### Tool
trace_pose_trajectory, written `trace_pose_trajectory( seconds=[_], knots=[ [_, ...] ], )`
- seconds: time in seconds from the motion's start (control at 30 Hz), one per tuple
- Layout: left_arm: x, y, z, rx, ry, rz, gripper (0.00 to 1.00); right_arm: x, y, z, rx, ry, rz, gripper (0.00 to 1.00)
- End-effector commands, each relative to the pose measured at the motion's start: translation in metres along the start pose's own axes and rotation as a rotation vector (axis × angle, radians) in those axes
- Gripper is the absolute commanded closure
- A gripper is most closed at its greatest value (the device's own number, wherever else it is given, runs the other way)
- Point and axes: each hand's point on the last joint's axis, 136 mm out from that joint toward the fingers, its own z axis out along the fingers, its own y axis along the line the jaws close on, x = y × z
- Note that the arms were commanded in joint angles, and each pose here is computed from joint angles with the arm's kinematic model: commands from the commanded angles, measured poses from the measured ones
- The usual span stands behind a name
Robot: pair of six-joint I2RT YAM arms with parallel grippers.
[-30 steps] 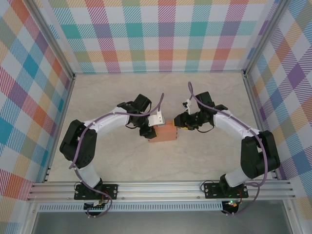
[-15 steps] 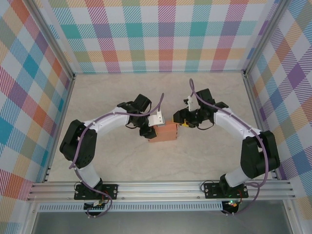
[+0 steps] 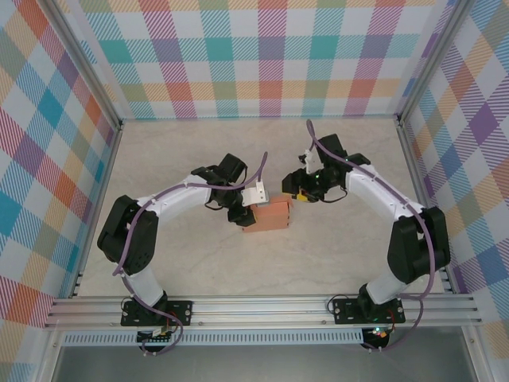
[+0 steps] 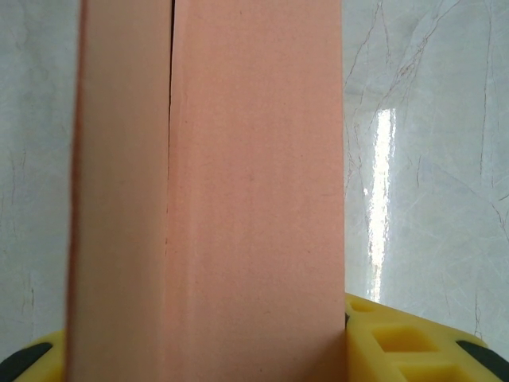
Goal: Fold the paper box
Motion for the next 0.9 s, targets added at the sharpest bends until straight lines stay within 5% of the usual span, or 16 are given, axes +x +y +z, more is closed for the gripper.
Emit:
trace_pose_trajectory(
  seconds=[0.0,0.33,0.87],
  knots=[
    [0.016,-0.009,0.015,0.046,0.049,-0.023,0.54,0.009,-0.006,0.006,0.038,0.064,0.162,0.46],
    [0.018,-0.008,0.017,0.048,0.061,-0.038,0.54,0.01,0.017,0.003,0.003,0.091,0.18,0.51],
    [0.02,-0.007,0.019,0.053,0.07,-0.041,0.54,0.017,-0.001,0.019,0.094,0.146,0.179,0.58]
  ],
)
